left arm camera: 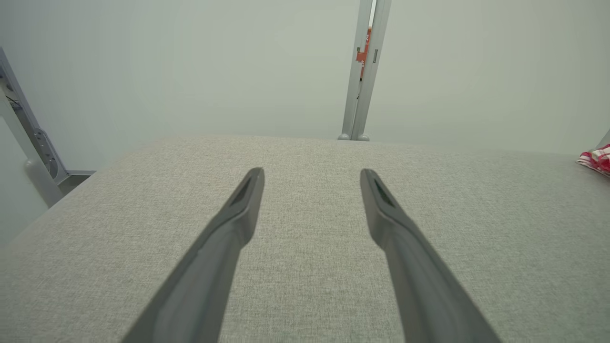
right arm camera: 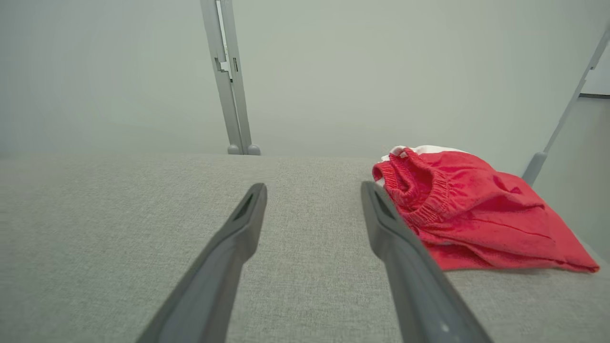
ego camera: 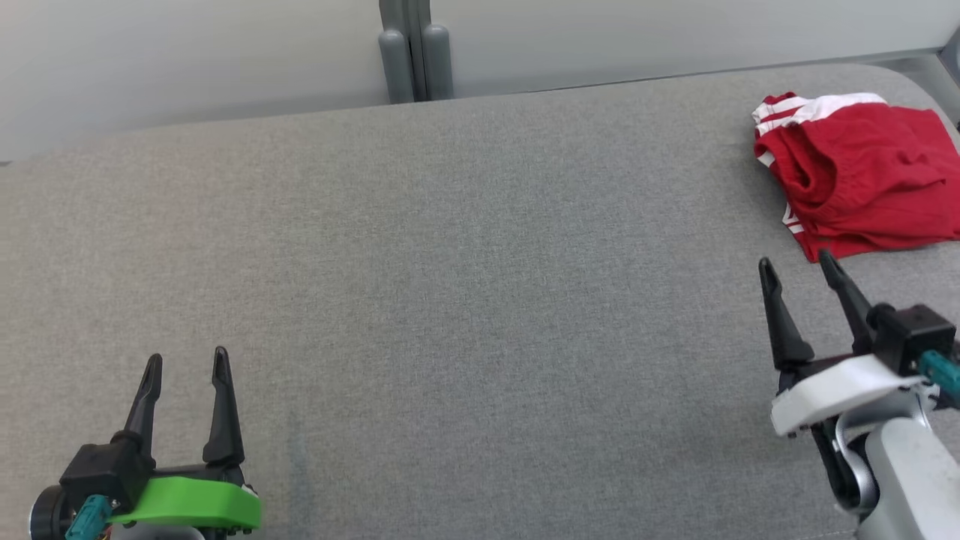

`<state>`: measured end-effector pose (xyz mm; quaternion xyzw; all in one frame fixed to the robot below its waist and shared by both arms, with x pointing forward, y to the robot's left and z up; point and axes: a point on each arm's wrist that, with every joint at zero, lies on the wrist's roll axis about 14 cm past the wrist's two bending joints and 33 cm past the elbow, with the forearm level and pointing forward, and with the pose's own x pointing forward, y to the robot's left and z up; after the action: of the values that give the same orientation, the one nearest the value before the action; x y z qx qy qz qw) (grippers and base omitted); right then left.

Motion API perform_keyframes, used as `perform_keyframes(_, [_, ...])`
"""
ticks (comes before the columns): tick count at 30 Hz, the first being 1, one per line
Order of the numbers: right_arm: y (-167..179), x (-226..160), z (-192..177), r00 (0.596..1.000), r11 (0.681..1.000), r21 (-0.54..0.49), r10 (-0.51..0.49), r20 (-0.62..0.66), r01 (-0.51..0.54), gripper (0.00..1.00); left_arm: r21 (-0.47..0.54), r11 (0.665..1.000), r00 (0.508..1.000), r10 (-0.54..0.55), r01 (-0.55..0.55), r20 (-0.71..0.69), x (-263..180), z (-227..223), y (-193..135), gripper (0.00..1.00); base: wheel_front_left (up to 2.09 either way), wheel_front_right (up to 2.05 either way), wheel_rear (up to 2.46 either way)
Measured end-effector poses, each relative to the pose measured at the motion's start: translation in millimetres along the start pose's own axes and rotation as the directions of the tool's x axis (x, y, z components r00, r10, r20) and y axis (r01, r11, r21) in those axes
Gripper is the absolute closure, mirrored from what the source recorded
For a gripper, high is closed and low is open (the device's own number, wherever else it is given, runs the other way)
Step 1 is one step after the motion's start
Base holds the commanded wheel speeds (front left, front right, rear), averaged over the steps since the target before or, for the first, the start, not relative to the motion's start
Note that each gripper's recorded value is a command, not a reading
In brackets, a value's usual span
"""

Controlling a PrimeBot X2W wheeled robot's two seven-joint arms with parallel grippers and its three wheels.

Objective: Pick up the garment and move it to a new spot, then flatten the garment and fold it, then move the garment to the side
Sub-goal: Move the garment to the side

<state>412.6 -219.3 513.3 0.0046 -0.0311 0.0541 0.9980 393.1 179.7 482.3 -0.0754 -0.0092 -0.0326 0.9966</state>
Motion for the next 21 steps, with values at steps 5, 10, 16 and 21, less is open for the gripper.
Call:
perform_keyframes(5, [14, -27, -3, 1.0, 0.999, 0.05, -0.018, 0.006, 0.018, 0.0, 0.005, 1.0, 1.0, 0.008, -0.008, 0.022, -9, 9, 2, 0.0, 0.0, 0.0, 0.0])
perform_keyframes(10, [25, -44, -2, 0.999, 0.996, 0.087, -0.031, 0.021, 0.029, 0.0, 0.008, 1.0, 0.999, 0.021, -0.021, 0.031, -17, 13, 6, 0.0, 0.0, 0.0, 0.0])
perform_keyframes(16, [35, -54, 2, 0.999, 0.994, 0.109, -0.037, 0.041, 0.032, 0.0, 0.005, 0.999, 0.999, 0.036, -0.036, 0.037, -25, 15, 11, 0.0, 0.0, 0.0, 0.0])
perform_keyframes(21, [41, -55, 7, 0.998, 0.993, 0.113, -0.03, 0.059, 0.023, 0.0, 0.004, 0.999, 0.998, 0.052, -0.052, 0.03, -31, 14, 16, 0.0, 0.0, 0.0, 0.0])
